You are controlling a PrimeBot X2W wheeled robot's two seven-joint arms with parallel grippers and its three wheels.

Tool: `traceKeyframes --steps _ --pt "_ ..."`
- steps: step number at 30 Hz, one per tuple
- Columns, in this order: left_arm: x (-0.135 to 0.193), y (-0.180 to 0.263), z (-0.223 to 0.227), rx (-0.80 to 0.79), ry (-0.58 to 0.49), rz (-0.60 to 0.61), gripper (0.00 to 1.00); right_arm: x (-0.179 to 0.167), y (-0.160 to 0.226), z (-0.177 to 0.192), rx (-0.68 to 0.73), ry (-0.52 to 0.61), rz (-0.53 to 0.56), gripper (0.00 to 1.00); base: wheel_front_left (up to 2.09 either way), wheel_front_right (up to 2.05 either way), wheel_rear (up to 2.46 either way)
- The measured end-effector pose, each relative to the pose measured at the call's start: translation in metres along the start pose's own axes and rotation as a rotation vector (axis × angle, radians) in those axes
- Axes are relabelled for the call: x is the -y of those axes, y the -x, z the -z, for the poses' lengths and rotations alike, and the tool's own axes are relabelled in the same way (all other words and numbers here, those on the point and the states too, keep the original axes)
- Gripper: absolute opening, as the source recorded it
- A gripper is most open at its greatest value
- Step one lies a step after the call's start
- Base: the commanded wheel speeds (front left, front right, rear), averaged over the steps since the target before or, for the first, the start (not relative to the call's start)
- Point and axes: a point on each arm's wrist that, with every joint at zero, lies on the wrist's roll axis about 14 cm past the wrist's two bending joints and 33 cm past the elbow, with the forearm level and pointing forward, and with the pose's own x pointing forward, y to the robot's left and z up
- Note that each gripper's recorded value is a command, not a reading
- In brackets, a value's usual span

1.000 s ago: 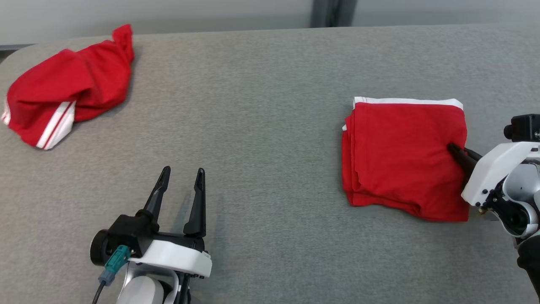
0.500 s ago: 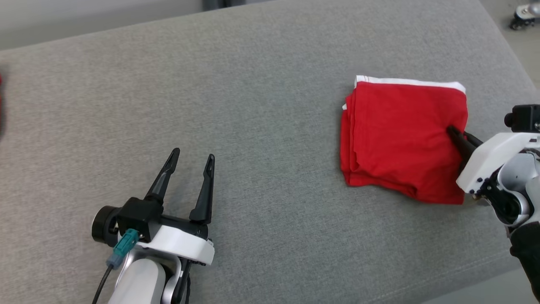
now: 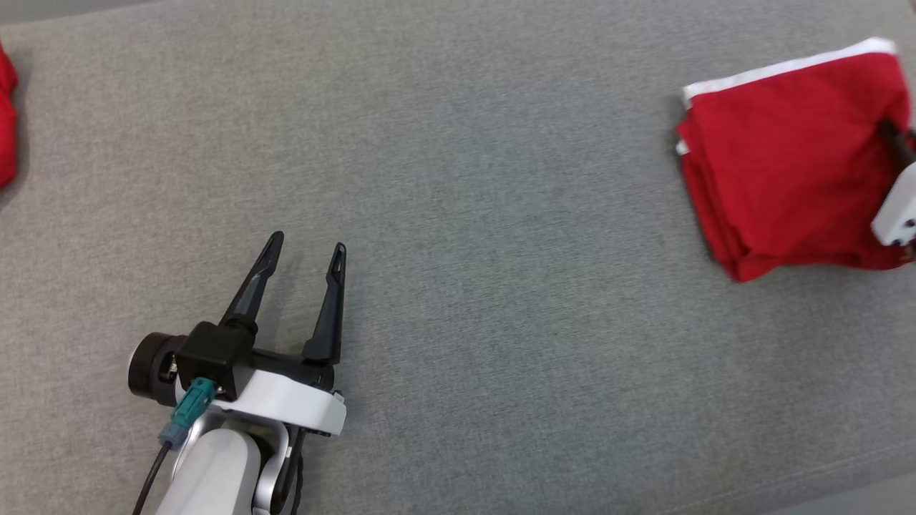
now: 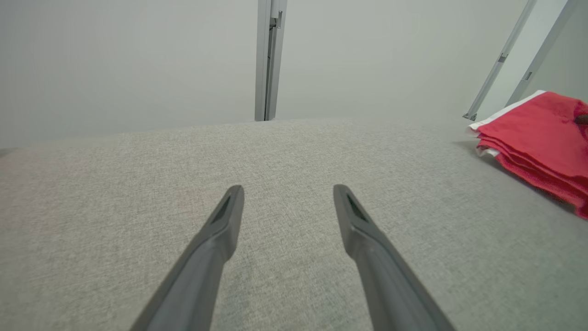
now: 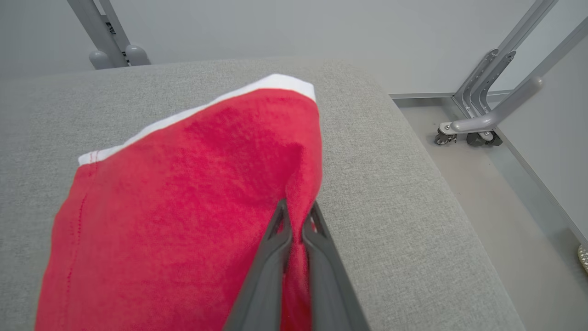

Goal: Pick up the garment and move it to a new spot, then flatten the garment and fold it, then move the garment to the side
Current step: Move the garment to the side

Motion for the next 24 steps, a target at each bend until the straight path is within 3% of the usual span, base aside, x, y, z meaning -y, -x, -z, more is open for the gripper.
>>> traceKeyframes --steps 17,18,19,20,24 --pt "-0.036 0.011 0.011 -0.038 -0.022 -0.091 1.00 0.049 -0.040 -0.021 -0.021 0.145 0.157 0.02 0.00 0.00 0.00" --pt "-0.037 0.011 0.012 -0.040 -0.023 -0.094 1.00 0.049 -0.042 -0.022 -0.017 0.148 0.160 0.18 0.00 0.00 0.00" --pt "-0.039 0.012 0.012 -0.041 -0.024 -0.097 1.00 0.048 -0.044 -0.022 -0.015 0.159 0.158 0.47 0.00 0.00 0.00" --pt "-0.039 0.012 0.012 -0.041 -0.025 -0.099 1.00 0.045 -0.045 -0.022 -0.009 0.166 0.153 1.00 0.00 0.00 0.00" --pt "-0.041 0.014 0.010 -0.038 -0.027 -0.109 1.00 0.032 -0.049 -0.026 0.027 0.180 0.127 1.00 0.00 0.00 0.00"
